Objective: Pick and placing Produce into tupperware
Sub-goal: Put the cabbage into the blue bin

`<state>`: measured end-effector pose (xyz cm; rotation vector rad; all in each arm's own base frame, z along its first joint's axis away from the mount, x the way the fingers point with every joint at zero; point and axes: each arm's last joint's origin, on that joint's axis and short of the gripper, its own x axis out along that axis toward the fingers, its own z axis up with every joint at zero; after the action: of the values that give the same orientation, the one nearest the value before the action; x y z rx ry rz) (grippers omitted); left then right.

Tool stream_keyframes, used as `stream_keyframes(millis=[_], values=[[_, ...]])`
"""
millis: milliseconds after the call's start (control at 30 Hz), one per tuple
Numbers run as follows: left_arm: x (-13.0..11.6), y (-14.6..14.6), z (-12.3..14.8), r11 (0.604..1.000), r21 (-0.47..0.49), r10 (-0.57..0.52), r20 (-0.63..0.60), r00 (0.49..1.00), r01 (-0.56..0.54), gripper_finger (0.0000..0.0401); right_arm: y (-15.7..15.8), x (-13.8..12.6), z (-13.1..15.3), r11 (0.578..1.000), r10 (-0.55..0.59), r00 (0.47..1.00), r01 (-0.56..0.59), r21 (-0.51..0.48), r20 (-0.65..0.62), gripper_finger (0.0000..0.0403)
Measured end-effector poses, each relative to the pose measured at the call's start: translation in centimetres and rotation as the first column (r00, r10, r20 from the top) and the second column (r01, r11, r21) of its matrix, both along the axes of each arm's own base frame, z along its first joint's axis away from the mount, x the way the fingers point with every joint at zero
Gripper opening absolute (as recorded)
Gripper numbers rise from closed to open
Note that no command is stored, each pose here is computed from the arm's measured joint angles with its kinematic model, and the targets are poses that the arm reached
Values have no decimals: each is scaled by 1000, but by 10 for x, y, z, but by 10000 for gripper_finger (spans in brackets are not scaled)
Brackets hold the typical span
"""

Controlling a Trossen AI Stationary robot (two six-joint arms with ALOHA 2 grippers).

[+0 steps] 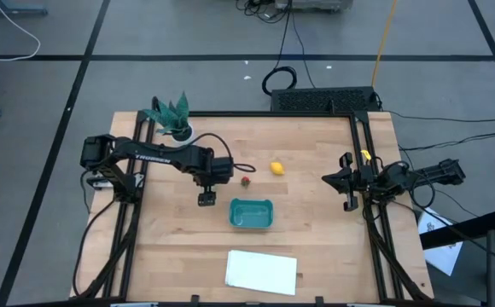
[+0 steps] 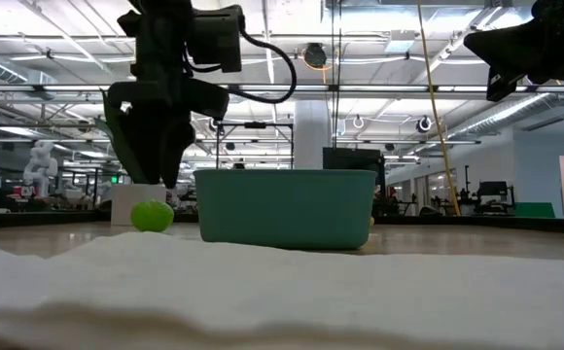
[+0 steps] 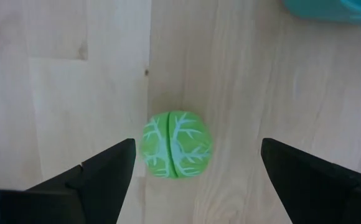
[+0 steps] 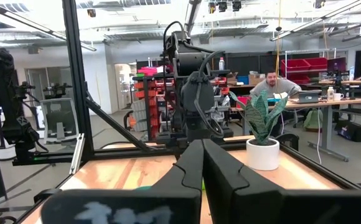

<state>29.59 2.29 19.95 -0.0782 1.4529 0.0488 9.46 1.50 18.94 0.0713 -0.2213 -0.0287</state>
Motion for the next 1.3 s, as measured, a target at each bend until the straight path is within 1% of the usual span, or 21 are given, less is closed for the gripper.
stream_keyframes(millis=[333, 500, 733, 1300], values=[[-6, -1, -17, 1000, -2, 1, -7, 1000, -1, 353, 0, 0, 0, 1000, 0, 1000, 0, 0, -3, 0], [-9, 0, -22, 1000, 25, -1, -18, 1000, 2, 353, 0, 0, 0, 1000, 0, 1000, 0, 0, -3, 0], [-12, 5, -32, 1000, 25, 10, -1, 1000, -10, 353, 0, 0, 0, 1000, 0, 1000, 0, 0, -3, 0], [-11, 7, -34, 999, 33, -24, 27, 999, 23, 353, 0, 0, 0, 1000, 0, 1000, 0, 0, -3, 0]])
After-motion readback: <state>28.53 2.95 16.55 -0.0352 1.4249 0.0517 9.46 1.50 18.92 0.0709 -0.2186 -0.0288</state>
